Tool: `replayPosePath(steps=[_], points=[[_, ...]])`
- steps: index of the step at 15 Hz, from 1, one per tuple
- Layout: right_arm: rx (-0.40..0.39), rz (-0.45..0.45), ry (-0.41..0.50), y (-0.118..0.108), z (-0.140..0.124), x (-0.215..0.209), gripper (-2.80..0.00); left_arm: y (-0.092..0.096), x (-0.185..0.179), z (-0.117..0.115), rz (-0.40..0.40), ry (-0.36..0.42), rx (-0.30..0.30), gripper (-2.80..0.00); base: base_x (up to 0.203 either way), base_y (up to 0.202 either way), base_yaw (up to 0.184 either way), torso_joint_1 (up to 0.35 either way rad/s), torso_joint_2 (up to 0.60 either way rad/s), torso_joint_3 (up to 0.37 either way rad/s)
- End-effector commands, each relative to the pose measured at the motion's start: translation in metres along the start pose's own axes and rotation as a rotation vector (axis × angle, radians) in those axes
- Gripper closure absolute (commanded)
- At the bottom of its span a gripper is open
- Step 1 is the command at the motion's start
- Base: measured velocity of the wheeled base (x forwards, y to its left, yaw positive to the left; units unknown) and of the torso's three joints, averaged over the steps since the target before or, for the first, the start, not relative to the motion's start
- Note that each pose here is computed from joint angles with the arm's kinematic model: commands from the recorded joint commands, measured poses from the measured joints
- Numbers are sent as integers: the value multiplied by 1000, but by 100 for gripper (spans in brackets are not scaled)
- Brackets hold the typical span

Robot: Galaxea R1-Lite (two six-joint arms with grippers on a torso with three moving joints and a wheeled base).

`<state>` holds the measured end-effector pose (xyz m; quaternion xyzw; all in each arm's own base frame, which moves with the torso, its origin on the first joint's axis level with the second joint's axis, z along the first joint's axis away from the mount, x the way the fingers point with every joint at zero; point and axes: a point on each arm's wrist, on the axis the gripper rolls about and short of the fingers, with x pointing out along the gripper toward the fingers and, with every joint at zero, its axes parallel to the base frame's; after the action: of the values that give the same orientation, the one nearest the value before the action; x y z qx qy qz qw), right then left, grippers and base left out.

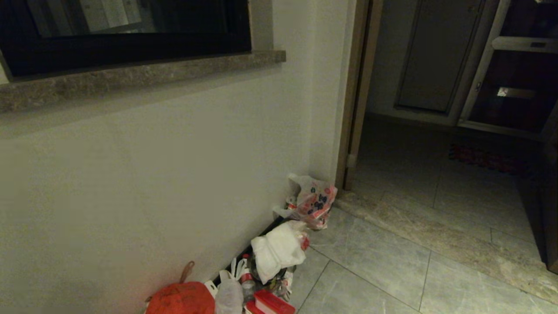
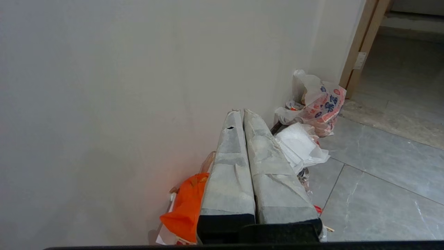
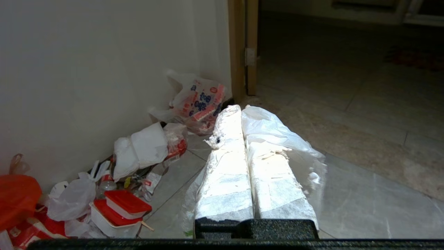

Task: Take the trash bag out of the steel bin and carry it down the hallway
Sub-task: Put the trash bag at the door

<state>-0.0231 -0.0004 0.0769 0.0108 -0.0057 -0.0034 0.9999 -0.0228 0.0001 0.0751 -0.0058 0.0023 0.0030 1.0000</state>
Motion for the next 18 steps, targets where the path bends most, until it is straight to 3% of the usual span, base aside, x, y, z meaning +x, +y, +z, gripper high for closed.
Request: replayPosePath(steps=[1,18], points=[[0,1,-1,0,0,0,0,0,0,0,1,1,-1,0,0,0,0,0,0,0],[0,1,0,0,0,0,0,0,0,0,0,1,1,0,0,0,0,0,0,0]])
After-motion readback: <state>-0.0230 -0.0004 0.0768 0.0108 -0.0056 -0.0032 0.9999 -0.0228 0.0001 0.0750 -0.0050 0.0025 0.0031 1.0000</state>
